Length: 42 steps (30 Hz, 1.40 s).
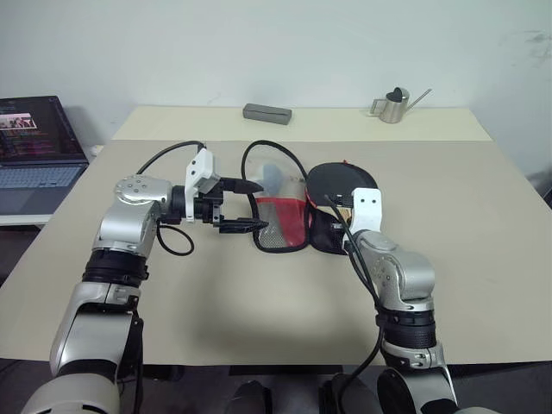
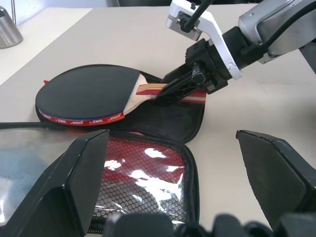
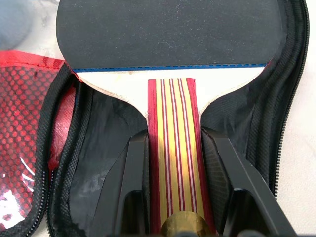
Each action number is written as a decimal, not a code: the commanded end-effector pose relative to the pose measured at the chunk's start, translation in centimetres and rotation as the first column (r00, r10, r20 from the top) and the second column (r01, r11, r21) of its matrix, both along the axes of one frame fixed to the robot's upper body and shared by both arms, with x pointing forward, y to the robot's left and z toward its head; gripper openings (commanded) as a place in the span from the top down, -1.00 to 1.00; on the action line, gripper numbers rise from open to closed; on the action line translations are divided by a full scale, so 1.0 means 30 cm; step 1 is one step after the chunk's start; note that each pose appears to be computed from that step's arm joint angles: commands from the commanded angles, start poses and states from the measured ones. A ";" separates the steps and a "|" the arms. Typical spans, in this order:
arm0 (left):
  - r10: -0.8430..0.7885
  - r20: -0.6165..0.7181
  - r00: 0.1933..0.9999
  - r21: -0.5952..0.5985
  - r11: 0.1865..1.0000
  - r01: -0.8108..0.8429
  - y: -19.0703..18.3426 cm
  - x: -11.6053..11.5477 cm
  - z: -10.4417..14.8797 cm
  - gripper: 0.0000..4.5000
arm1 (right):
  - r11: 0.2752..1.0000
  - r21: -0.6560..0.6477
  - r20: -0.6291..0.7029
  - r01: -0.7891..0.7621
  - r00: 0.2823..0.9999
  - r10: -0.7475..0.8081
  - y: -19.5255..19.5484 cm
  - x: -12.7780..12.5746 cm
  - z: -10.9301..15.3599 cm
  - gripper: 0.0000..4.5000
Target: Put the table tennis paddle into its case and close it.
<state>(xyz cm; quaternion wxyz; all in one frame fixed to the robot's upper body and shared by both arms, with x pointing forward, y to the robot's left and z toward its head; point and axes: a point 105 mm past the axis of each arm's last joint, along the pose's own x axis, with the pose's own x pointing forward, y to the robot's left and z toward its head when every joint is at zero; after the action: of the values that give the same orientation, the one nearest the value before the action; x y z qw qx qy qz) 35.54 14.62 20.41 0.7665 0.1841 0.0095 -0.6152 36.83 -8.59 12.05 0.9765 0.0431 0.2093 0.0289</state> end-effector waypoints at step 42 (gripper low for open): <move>0.006 0.058 0.998 -0.027 1.000 -0.004 -0.002 -0.002 0.053 -1.00 | 0.995 0.014 0.193 -0.101 0.976 0.096 0.030 -0.008 0.159 -0.61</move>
<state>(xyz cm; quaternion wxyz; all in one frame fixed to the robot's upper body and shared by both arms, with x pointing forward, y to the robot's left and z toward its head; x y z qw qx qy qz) 35.65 14.68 20.35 0.7688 0.1862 0.0129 -0.6116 36.93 -8.12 13.81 0.9848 0.0307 0.1616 0.0560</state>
